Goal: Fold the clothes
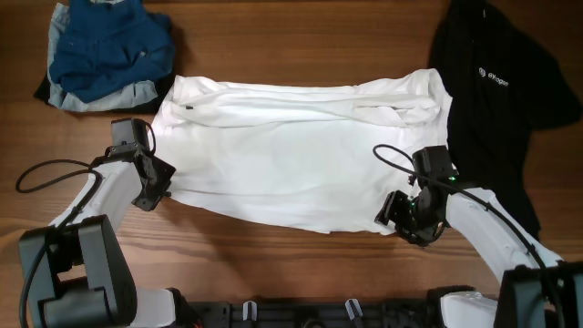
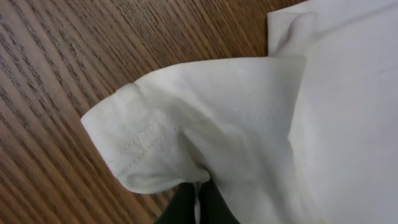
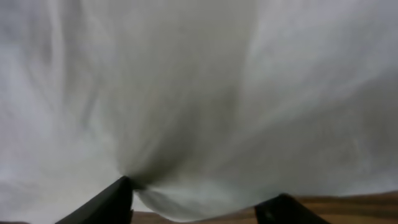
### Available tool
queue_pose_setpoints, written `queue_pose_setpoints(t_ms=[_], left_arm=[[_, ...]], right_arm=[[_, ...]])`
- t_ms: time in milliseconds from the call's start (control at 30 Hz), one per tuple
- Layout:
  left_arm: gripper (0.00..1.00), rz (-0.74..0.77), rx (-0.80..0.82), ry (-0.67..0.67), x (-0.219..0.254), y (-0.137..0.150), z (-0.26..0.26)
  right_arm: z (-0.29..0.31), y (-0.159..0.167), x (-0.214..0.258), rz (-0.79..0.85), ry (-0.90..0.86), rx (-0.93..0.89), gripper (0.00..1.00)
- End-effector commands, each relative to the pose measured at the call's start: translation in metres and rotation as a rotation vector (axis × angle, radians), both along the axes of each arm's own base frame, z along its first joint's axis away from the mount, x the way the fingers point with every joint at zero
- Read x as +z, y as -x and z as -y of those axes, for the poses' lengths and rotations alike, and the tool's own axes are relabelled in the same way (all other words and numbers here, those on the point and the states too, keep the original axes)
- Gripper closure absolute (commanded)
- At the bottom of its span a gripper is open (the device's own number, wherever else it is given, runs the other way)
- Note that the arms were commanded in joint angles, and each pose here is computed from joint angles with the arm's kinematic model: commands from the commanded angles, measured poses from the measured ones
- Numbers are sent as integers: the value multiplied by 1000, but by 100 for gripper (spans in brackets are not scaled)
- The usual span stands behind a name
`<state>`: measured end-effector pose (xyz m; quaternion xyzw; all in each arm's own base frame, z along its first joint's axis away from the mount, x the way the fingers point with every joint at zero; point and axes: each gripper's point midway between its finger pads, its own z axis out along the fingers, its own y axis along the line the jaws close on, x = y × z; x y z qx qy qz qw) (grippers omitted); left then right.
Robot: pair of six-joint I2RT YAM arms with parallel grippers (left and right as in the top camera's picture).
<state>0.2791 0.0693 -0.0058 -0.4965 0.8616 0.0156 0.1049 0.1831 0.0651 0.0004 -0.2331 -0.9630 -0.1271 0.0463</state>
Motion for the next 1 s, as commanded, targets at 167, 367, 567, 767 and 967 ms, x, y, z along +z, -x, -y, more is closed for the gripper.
queue_pose_setpoints(t_ms=[167,367,567,767,967], left_arm=[[96,-102,16,4,-27,24,-1],[96,-102,16,4,-27,24,-1],[96,-101,16,4,-27,24,0],[96,-101,16,4,-27,24,0],[96,-101,16,4,-27,24,-1]], right_arm=[[0,-8,28,17,7,88,95],[0,-7,81,18,3,213,96],[-4,-42,115,155,2,256,96],[-2,-21,102,57,7,209,50],[-7,-2,61,-6,6,165,36]])
